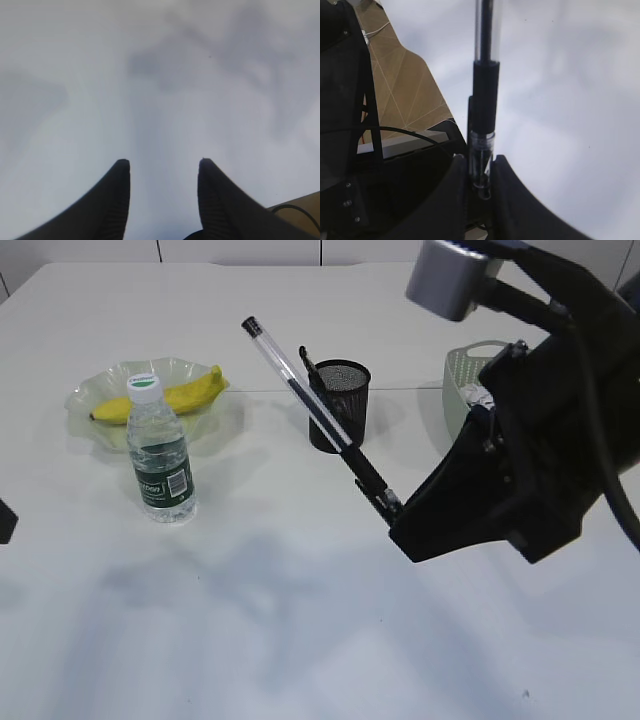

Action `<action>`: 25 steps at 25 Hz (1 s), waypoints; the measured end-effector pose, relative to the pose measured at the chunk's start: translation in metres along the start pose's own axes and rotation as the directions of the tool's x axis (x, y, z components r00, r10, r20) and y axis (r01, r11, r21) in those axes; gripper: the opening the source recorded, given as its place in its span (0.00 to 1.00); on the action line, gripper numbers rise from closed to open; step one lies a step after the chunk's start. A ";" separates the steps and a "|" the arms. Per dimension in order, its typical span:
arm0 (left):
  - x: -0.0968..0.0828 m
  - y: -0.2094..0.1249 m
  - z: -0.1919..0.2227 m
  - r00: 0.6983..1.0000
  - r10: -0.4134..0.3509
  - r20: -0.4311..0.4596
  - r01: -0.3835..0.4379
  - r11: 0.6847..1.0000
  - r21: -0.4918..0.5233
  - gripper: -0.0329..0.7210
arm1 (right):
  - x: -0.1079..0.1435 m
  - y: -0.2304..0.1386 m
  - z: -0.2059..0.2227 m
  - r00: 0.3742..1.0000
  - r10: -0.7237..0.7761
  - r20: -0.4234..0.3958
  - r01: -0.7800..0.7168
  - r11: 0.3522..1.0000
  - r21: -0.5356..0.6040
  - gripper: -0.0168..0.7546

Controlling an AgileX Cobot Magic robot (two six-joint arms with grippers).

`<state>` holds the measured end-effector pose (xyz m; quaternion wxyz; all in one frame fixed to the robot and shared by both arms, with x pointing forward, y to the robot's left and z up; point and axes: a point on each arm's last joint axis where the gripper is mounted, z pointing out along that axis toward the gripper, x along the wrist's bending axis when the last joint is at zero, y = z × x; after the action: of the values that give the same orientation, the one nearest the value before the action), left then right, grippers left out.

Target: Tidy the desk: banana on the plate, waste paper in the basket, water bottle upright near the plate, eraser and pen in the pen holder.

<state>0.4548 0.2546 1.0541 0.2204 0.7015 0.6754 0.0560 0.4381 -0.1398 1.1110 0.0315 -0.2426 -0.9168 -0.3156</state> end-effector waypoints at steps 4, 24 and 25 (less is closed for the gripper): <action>-0.032 -0.001 -0.001 0.989 0.135 0.055 -0.131 0.988 -0.084 0.45 | 0.000 0.000 0.000 1.000 -0.011 -0.001 0.011 1.000 -0.004 0.11; -0.048 -0.019 0.036 0.973 0.214 0.089 -0.173 0.926 -0.336 0.45 | -0.002 0.003 0.000 1.000 -0.016 0.019 0.017 0.999 -0.030 0.11; -0.047 -0.020 0.038 0.973 0.213 0.088 -0.172 0.925 -0.339 0.45 | -0.002 0.003 0.000 1.000 -0.009 0.020 0.010 0.999 -0.031 0.11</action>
<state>0.4470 0.2001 1.0230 0.3689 0.7199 0.5695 0.1460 0.4410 -0.1387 1.1123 0.0172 -0.2418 -0.9132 -0.3277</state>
